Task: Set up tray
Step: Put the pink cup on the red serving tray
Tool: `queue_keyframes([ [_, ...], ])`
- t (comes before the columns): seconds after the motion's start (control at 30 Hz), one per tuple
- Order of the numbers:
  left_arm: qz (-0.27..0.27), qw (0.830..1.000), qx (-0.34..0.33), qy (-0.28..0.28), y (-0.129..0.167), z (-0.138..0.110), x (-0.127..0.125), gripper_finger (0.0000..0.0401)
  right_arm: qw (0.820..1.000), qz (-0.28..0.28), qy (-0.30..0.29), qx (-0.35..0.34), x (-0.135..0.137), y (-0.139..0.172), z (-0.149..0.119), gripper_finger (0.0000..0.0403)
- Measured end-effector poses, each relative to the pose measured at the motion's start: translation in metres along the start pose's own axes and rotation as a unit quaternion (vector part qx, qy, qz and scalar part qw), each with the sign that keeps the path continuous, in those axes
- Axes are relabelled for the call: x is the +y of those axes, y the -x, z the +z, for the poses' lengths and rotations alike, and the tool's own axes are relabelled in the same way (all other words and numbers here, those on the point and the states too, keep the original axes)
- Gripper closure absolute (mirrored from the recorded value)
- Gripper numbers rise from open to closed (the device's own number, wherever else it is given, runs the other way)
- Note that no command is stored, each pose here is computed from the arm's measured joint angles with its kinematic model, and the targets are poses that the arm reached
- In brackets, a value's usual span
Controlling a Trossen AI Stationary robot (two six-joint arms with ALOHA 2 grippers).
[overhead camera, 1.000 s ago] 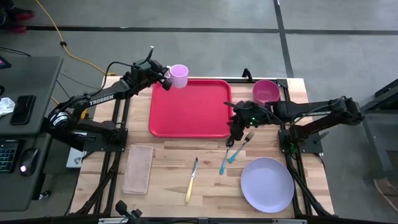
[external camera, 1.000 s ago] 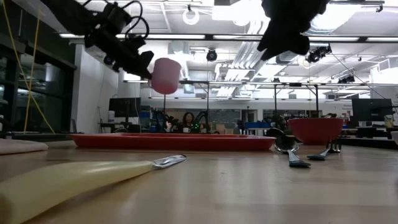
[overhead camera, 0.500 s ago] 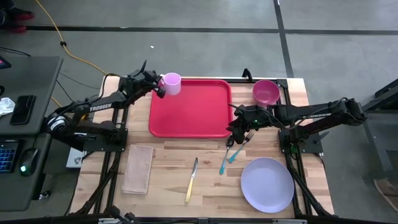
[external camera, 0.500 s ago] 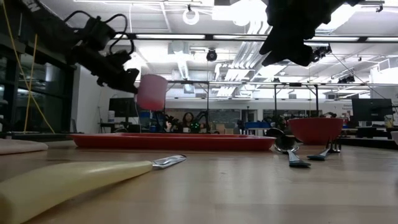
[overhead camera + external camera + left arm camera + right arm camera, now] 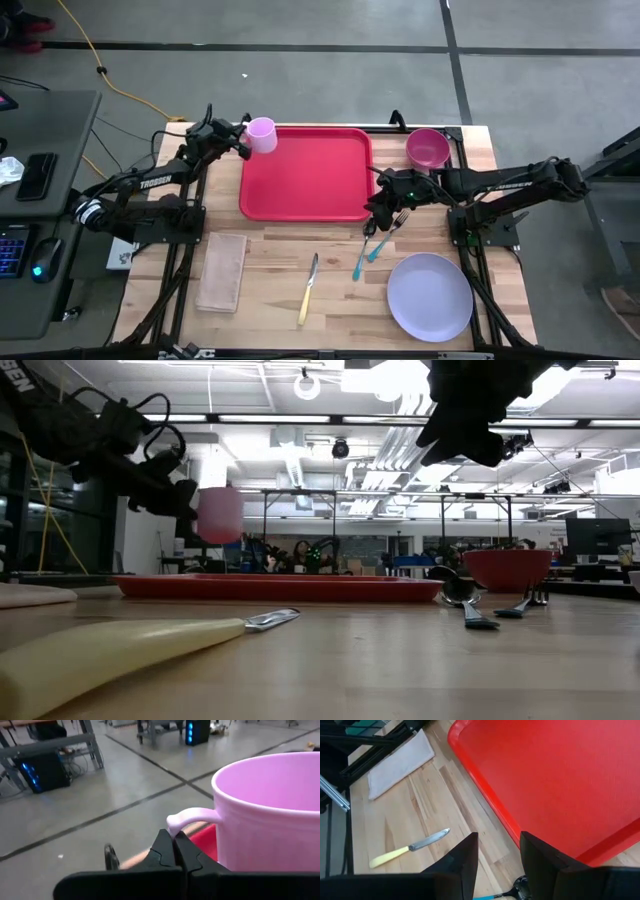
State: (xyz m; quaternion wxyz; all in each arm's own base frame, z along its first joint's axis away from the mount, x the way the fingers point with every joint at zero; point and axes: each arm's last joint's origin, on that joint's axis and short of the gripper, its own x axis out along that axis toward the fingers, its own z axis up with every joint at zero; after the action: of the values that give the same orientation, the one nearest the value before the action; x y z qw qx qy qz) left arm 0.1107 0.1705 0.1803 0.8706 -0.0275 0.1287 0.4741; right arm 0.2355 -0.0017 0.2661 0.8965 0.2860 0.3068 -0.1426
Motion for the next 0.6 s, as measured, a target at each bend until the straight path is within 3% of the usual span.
queue_keyframes([
  [0.33,0.014,1.000,-0.014,-0.010,0.008,-0.021,0.001,0.0391,1.000,0.022,-0.003,0.003,0.002,0.000,0.001,0.0279],
  [0.6,0.017,1.000,-0.022,0.001,0.012,-0.028,0.000,0.0391,1.000,0.000,0.028,-0.008,0.001,0.000,0.001,0.0279],
])
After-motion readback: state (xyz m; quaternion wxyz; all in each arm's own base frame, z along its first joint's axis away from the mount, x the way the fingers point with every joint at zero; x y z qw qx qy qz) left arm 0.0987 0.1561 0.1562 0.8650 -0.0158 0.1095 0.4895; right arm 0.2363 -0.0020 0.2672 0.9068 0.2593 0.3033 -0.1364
